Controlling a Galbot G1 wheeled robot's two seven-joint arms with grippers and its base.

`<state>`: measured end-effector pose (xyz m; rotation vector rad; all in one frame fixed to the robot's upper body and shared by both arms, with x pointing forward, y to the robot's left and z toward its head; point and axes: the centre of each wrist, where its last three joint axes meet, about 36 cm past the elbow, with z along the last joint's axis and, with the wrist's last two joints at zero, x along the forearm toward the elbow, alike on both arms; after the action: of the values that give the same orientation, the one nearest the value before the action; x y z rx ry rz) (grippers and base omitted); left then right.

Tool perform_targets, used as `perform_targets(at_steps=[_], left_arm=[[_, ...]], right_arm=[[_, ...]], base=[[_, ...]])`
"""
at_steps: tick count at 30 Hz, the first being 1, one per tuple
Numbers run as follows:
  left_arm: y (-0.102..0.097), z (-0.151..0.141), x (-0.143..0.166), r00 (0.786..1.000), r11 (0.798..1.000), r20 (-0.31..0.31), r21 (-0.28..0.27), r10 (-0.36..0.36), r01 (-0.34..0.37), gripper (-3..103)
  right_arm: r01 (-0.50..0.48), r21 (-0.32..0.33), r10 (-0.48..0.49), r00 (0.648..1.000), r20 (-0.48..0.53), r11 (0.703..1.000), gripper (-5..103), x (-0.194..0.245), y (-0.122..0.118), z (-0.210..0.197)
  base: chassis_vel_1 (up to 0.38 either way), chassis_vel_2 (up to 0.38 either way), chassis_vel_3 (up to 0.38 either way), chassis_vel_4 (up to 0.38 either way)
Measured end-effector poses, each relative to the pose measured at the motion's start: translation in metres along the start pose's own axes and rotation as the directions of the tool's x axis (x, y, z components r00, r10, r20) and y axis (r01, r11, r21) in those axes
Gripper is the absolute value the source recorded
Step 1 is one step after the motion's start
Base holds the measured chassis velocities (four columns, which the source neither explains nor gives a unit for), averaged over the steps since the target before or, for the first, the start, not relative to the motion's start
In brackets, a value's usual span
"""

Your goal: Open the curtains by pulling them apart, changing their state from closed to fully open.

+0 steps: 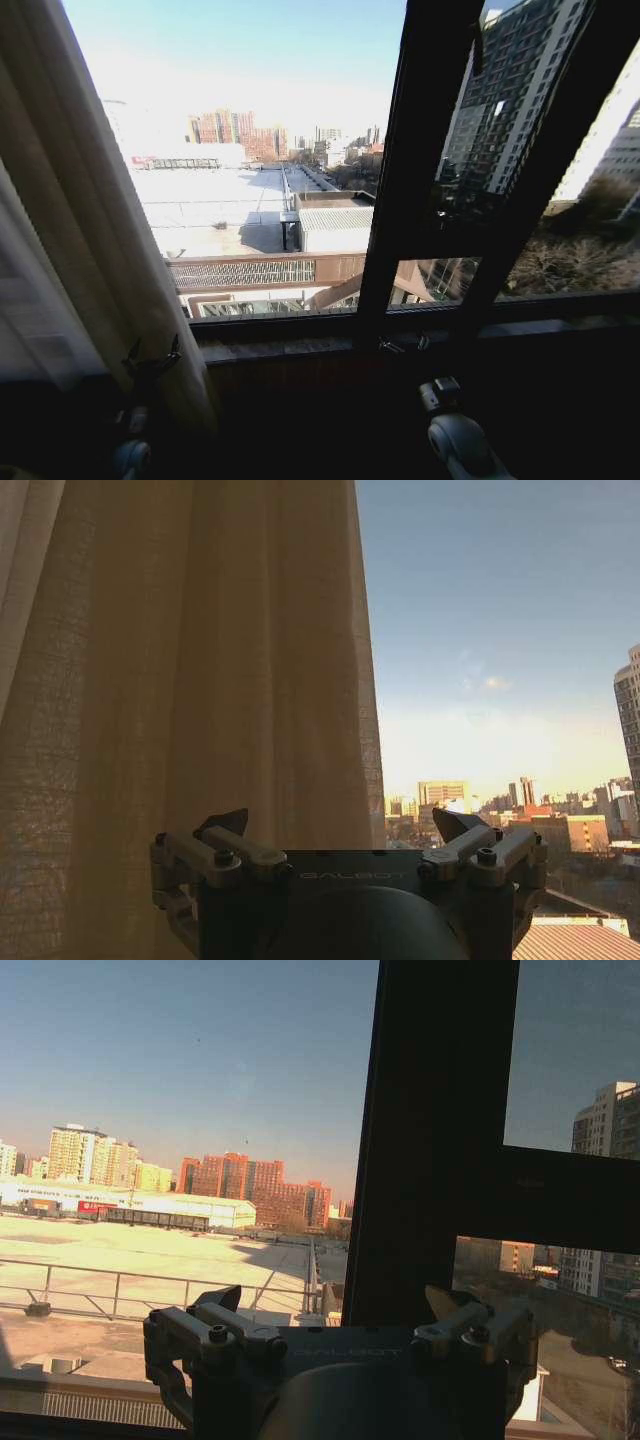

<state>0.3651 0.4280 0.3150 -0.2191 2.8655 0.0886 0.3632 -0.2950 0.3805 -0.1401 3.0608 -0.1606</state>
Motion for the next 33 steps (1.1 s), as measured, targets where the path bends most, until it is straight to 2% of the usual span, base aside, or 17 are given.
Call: perform_targets(at_steps=[3, 6, 11, 17, 21, 28, 29, 31, 33], left_arm=[[0.003, 0.002, -0.006, 1.0, 1.0, -0.011, -0.016, -0.005, 0.005, 100], [0.017, 0.008, -0.021, 1.0, 0.999, -0.023, -0.046, -0.019, 0.018, 100], [0.029, 0.012, -0.036, 0.999, 0.998, -0.03, -0.061, -0.025, 0.024, 100], [0.024, 0.016, -0.045, 0.999, 0.999, -0.035, -0.047, 0.014, -0.015, 100], [0.009, 0.023, -0.044, 0.998, 0.998, -0.044, -0.036, 0.046, -0.047, 100], [0.01, 0.03, -0.053, 0.997, 0.998, -0.054, -0.046, 0.049, -0.051, 100], [0.012, 0.03, -0.056, 0.997, 0.997, -0.054, -0.05, 0.049, -0.052, 103], [0.013, 0.031, -0.06, 0.997, 0.997, -0.053, -0.054, 0.052, -0.055, 100], [0.016, 0.032, -0.063, 0.996, 0.996, -0.054, -0.062, 0.068, -0.072, 89]], right_arm=[[0.0, 0.0, 0.0, 1.0, 0.0, 1.0, 100, 0.0, 0.0, 0.0], [0.0, 0.0, 0.0, 1.0, 0.0, 1.0, 100, 0.0, 0.0, 0.0], [0.0, 0.0, 0.0, 1.0, 0.0, 1.0, 100, 0.0, 0.0, 0.0], [0.0, 0.0, 0.0, 1.0, 0.0, 1.0, 100, 0.0, 0.0, 0.0], [0.0, 0.0, 0.0, 1.0, 0.0, 1.0, 100, 0.0, 0.0, 0.0], [0.0, 0.0, 0.0, 1.0, 0.0, 1.0, 100, 0.0, 0.0, 0.0], [0.0, 0.0, 0.0, 1.0, 0.0, 1.0, 100, 0.0, 0.0, 0.0], [0.0, 0.0, 0.0, 1.0, 0.0, 1.0, 100, 0.0, 0.0, 0.0], [0.0, 0.0, 0.0, 1.0, 0.0, 1.0, 100, 0.0, 0.0, 0.0]], base=[[0.0, 0.0, 0.0, 0.0], [0.0, 0.0, 0.0, 0.0], [0.0, 0.0, 0.0, 0.0], [0.0, 0.0, 0.0, 0.0], [0.0, 0.0, 0.0, 0.0], [0.0, 0.0, 0.0, 0.0], [0.0, 0.0, 0.0, 0.0], [0.0, 0.0, 0.0, 0.0], [0.0, 0.0, 0.0, 0.0]])
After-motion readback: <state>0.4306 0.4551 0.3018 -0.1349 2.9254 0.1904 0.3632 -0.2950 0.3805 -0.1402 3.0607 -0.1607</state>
